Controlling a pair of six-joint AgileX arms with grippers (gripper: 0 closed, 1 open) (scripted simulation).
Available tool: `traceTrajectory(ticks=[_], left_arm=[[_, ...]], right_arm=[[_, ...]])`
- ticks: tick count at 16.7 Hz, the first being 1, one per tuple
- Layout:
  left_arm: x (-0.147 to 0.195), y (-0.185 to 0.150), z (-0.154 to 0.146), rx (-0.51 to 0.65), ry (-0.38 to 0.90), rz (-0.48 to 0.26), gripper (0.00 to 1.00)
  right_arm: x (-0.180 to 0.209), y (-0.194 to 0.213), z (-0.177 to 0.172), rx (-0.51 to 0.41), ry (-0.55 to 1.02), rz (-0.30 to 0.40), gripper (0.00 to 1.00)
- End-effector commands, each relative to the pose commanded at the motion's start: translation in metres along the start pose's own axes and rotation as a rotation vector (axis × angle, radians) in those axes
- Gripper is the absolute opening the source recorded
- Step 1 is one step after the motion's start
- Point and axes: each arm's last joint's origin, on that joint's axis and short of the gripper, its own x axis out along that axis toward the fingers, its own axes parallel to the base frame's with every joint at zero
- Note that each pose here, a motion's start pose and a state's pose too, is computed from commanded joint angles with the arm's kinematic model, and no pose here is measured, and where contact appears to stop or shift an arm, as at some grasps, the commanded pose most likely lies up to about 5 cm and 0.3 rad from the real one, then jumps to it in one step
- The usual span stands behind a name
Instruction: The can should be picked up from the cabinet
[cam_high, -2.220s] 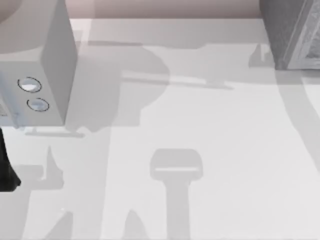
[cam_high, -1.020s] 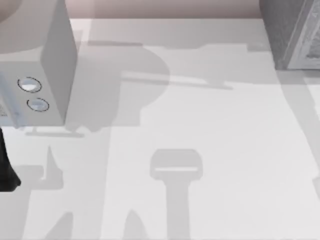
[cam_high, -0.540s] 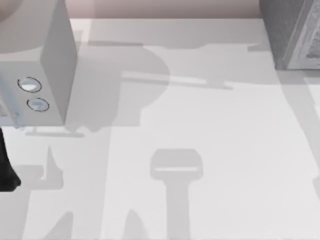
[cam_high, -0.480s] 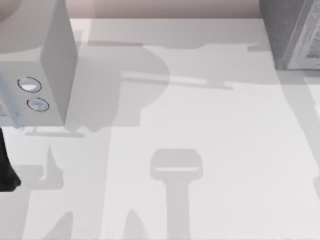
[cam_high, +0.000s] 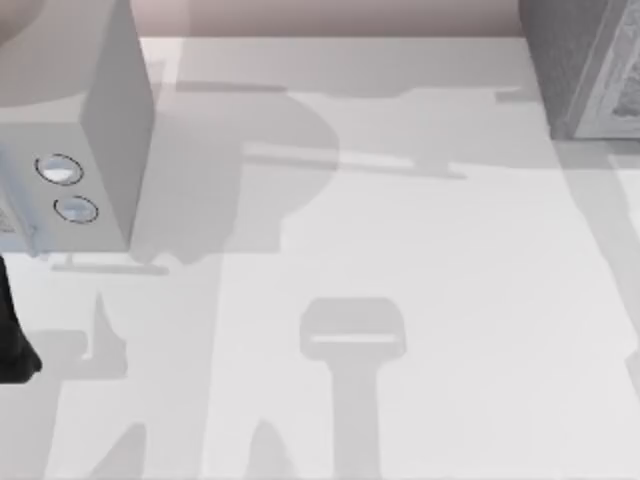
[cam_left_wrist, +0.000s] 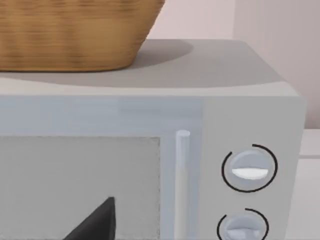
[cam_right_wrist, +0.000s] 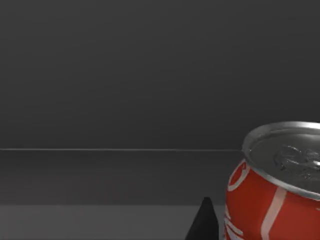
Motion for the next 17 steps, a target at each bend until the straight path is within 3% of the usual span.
traceTrajectory(ticks=[8,17], left_arm=[[0.0,0.0,0.0,0.0,0.0,0.0,1.0],[0.0,0.0,0.0,0.0,0.0,0.0,1.0]], right_arm=[[-0.016,0.003,0.011,0.002,-0.01,-0.001,0.0],[-0.17,0.002,0.061,0.001,0.002,0.001,0.0]])
